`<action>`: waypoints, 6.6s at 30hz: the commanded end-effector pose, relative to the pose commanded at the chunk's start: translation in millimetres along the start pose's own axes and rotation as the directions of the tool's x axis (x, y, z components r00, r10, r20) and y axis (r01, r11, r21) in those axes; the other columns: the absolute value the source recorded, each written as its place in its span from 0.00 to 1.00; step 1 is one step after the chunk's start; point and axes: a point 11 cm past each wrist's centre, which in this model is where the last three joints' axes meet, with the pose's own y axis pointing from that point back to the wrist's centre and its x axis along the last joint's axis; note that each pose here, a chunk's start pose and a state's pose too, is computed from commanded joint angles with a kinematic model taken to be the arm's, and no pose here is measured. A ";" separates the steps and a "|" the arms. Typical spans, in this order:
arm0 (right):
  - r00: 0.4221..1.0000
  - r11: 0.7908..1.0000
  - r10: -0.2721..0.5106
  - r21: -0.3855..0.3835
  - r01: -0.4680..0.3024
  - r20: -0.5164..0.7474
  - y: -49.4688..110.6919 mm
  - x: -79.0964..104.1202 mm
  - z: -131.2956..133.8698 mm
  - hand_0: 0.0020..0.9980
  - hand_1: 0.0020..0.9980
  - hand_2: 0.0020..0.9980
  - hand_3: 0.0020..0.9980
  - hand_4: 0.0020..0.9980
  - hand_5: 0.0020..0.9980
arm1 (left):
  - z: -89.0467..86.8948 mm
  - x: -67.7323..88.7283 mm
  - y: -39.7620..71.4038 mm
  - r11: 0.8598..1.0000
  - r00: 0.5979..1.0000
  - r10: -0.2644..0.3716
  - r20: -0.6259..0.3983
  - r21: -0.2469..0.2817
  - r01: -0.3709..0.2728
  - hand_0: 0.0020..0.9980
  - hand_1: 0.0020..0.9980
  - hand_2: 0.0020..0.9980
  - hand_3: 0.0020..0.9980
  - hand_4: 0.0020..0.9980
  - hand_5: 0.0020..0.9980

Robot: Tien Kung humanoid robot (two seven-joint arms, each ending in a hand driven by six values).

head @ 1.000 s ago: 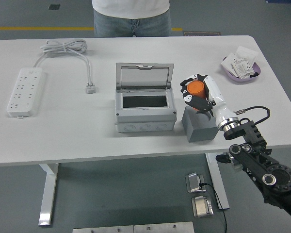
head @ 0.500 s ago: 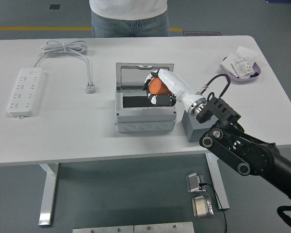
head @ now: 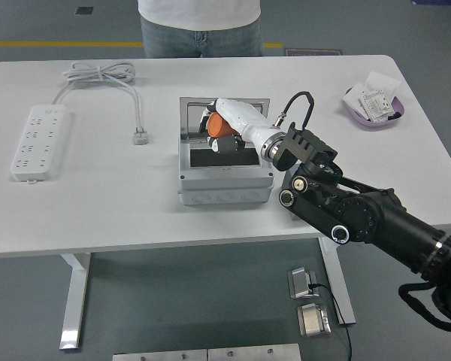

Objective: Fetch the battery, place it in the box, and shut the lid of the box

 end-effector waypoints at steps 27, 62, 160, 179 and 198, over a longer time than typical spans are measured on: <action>0.973 0.991 -0.129 -0.042 0.123 -0.189 -4.1 -34.6 12.7 0.13 0.21 0.34 0.26 0.00 0.00 | 8.1 2.2 0.8 1.000 1.000 0.000 0.013 -0.019 0.000 0.62 0.68 0.61 0.65 0.73 0.15; 0.992 0.996 -0.093 -0.012 0.092 -0.080 -2.3 -15.3 18.5 0.79 0.72 0.72 0.83 0.90 0.58 | 9.8 0.2 0.7 1.000 1.000 0.000 0.024 -0.013 0.000 0.62 0.68 0.61 0.65 0.72 0.15; 0.979 0.979 -0.204 -0.023 0.204 0.020 61.5 36.4 17.8 0.71 0.68 0.71 0.82 0.81 0.62 | 6.5 -2.0 0.3 1.000 1.000 -0.001 0.015 0.005 0.001 0.61 0.67 0.61 0.65 0.71 0.14; 0.843 0.929 0.319 0.034 -0.369 0.433 154.6 144.1 67.7 0.65 0.62 0.67 0.76 0.81 0.62 | -9.5 -9.8 -1.4 0.999 1.000 -0.010 0.007 0.031 0.009 0.61 0.67 0.61 0.65 0.71 0.13; 0.250 0.688 0.610 -0.347 -0.637 0.752 238.7 151.4 205.0 0.63 0.61 0.65 0.72 0.82 0.59 | -19.1 -8.3 -1.6 0.999 1.000 -0.007 -0.005 0.037 0.007 0.61 0.67 0.61 0.65 0.71 0.13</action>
